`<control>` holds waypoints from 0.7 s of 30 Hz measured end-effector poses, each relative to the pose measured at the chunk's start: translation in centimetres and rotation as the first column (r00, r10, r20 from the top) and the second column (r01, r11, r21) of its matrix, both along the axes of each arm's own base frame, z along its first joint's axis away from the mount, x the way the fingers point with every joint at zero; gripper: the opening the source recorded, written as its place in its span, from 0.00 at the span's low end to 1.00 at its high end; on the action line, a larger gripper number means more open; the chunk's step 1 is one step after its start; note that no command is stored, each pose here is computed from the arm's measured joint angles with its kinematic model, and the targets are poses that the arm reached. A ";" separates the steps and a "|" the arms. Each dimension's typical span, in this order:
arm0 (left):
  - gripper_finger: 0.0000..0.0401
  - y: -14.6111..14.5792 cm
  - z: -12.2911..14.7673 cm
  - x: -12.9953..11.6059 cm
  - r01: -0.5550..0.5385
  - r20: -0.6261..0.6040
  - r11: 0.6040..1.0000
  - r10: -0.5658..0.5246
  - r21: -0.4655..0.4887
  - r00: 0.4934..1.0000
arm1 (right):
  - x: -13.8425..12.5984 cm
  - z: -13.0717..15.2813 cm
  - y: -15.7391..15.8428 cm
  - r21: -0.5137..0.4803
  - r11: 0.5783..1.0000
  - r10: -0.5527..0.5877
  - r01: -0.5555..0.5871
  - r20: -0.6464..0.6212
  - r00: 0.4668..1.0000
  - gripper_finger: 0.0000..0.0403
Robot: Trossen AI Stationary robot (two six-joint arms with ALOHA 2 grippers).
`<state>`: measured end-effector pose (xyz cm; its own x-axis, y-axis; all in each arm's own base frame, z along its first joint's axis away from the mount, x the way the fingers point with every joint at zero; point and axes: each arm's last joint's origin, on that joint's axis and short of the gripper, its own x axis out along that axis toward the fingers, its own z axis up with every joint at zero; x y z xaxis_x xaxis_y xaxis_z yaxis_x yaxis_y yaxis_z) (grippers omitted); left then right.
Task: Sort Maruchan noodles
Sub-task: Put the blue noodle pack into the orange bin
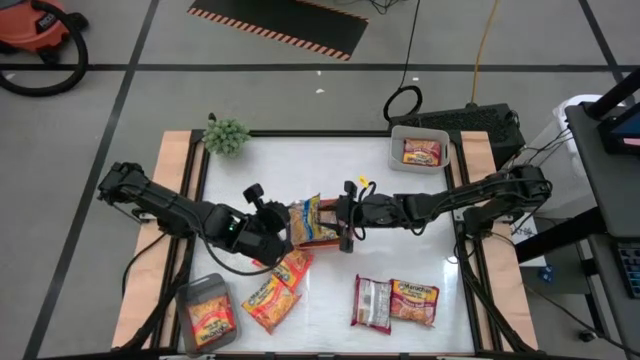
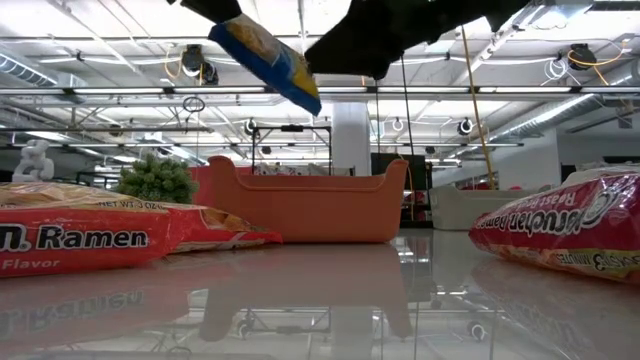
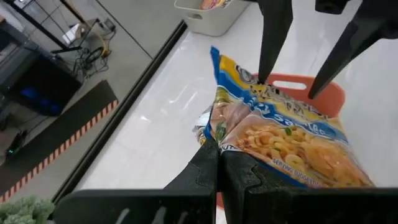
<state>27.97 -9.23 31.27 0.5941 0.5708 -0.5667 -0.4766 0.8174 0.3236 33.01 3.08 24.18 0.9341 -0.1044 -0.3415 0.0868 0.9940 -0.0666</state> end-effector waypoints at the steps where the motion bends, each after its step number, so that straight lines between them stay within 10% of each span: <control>1: 0.01 0.0 0.0 0.0 -0.001 -0.002 1.000 0.001 0.001 1.000 | -0.1 -0.1 0.0 -0.005 1.000 0.000 -0.001 -0.017 1.000 0.44; 21: 0.01 1.2 0.0 0.3 -0.050 0.001 0.999 0.050 0.009 0.999 | -0.5 -2.0 0.5 0.080 0.994 0.086 -0.073 -0.182 0.980 0.46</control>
